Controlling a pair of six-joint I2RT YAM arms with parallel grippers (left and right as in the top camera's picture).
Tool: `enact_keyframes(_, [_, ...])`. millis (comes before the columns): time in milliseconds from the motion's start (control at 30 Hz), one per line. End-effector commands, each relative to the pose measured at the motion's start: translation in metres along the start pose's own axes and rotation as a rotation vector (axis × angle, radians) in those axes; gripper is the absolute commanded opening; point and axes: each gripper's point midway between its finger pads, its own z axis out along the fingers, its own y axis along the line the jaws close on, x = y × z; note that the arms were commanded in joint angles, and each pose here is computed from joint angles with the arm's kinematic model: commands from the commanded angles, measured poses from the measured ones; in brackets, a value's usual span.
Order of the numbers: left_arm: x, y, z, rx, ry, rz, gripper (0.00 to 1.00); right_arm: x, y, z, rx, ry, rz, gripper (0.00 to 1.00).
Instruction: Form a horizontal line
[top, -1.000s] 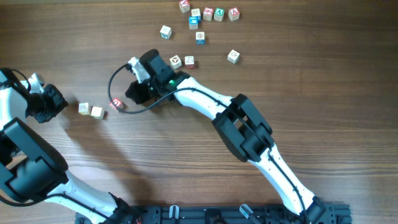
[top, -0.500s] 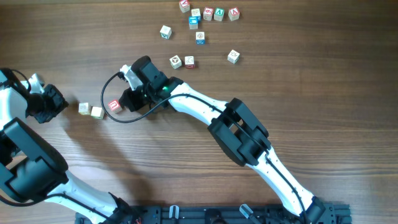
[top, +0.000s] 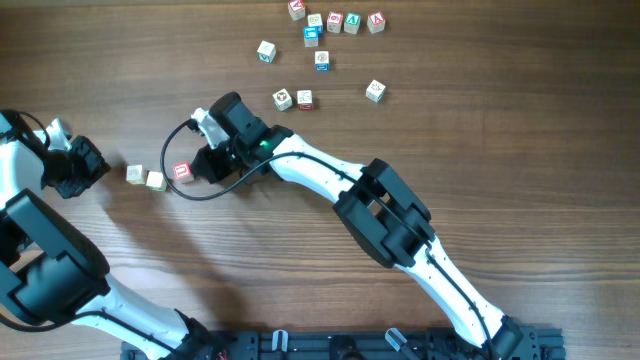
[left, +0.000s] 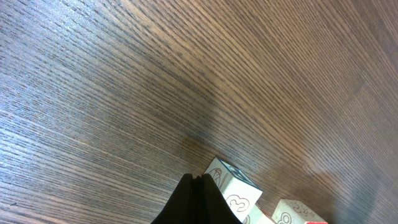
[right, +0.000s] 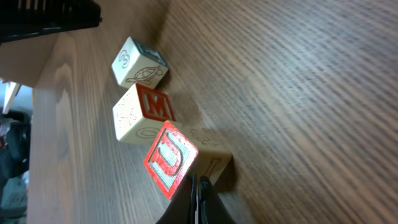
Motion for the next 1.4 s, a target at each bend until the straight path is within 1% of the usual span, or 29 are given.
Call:
enact_keyframes(0, [-0.008, -0.001, -0.011, -0.008, -0.035, 0.009, 0.04, 0.003, 0.012, 0.000, -0.037, 0.015, -0.027, 0.05])
enact_keyframes(133, [-0.008, -0.001, -0.011, -0.008, -0.032, 0.008, 0.04, 0.005, 0.018, 0.000, -0.076, 0.028, -0.028, 0.05])
enact_keyframes(367, [-0.007, -0.001, -0.011, -0.008, -0.031, 0.008, 0.04, 0.005, 0.018, -0.001, -0.073, 0.028, -0.027, 0.05])
enact_keyframes(600, [-0.007, -0.001, -0.011, -0.009, -0.030, 0.008, 0.04, 0.010, 0.001, -0.001, 0.008, 0.040, -0.005, 0.05])
enact_keyframes(833, [-0.008, 0.000, -0.011, -0.013, -0.033, 0.007, 0.04, 0.010, -0.007, -0.005, 0.021, 0.046, 0.025, 0.05])
enact_keyframes(900, [-0.008, 0.000, -0.011, -0.012, -0.033, -0.015, 0.04, 0.012, -0.007, -0.005, 0.023, 0.053, 0.029, 0.05])
enact_keyframes(1000, [-0.007, 0.000, -0.009, -0.010, -0.035, -0.092, 0.04, 0.015, -0.005, -0.004, 0.022, 0.061, 0.031, 0.04])
enact_keyframes(1200, [-0.006, 0.003, -0.001, -0.008, -0.051, -0.112, 0.04, 0.016, -0.004, -0.003, 0.021, 0.065, 0.030, 0.04])
enact_keyframes(1367, [-0.007, 0.006, 0.007, -0.002, -0.077, -0.192, 0.04, 0.016, -0.004, -0.003, 0.022, 0.063, 0.054, 0.05])
